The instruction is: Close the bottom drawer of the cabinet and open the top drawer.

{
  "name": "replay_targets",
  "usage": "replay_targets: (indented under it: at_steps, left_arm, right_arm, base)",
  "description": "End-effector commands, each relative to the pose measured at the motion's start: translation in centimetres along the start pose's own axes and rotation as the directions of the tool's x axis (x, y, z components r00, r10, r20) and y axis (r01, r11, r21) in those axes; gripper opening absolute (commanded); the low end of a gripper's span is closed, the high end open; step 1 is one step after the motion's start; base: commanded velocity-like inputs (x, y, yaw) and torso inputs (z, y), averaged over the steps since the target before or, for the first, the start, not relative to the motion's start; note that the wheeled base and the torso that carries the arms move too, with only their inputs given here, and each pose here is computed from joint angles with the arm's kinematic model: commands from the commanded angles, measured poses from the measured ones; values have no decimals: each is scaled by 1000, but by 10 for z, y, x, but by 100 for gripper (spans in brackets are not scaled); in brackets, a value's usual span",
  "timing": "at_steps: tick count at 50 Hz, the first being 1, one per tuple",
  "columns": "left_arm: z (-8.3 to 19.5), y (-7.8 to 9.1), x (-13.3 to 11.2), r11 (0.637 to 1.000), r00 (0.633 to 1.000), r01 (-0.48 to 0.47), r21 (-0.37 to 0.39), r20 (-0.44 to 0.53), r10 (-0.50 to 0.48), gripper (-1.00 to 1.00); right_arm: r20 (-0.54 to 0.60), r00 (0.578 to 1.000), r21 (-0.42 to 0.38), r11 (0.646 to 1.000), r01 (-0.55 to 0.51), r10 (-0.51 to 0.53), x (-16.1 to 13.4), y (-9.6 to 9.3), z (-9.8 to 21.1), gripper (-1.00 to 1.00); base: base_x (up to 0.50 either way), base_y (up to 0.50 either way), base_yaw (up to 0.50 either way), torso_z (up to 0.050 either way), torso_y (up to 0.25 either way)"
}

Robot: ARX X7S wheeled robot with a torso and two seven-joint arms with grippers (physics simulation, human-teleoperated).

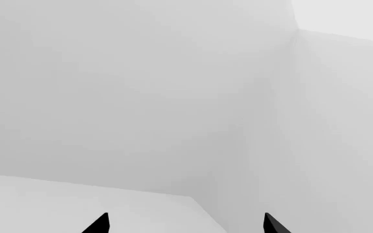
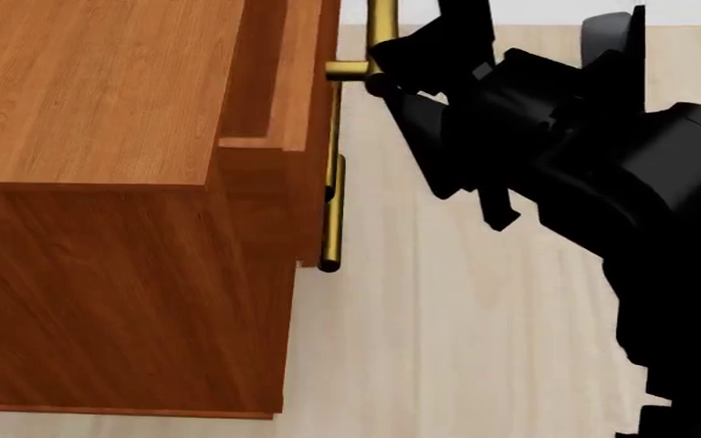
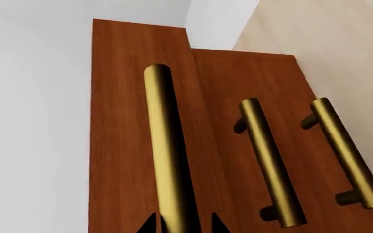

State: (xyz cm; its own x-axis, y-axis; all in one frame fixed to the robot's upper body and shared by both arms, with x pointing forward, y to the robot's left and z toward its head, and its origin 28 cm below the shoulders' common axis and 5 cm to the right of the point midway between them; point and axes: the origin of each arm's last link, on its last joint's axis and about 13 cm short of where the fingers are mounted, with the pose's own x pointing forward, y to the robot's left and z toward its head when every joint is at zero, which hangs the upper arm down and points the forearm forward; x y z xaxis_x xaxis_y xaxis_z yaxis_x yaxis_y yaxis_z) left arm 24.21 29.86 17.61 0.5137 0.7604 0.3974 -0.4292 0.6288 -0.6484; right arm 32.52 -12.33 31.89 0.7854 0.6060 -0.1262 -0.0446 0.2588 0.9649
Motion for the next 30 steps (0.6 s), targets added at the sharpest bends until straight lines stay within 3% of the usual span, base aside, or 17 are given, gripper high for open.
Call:
replay_targets:
  at_steps: [1, 30]
  left_arm:
    - [0, 0, 0, 1000, 1000, 1, 5, 1, -1, 100]
    - [-1, -1, 0, 1000, 1000, 7, 17, -1, -7, 100]
  right_arm:
    - [76, 995, -21, 998, -56, 57, -18, 3, 10, -100]
    - [128, 990, -13, 998, -64, 65, -31, 4, 12, -100]
  base:
    - [0, 0, 0, 0, 0]
    - [0, 0, 0, 1, 3]
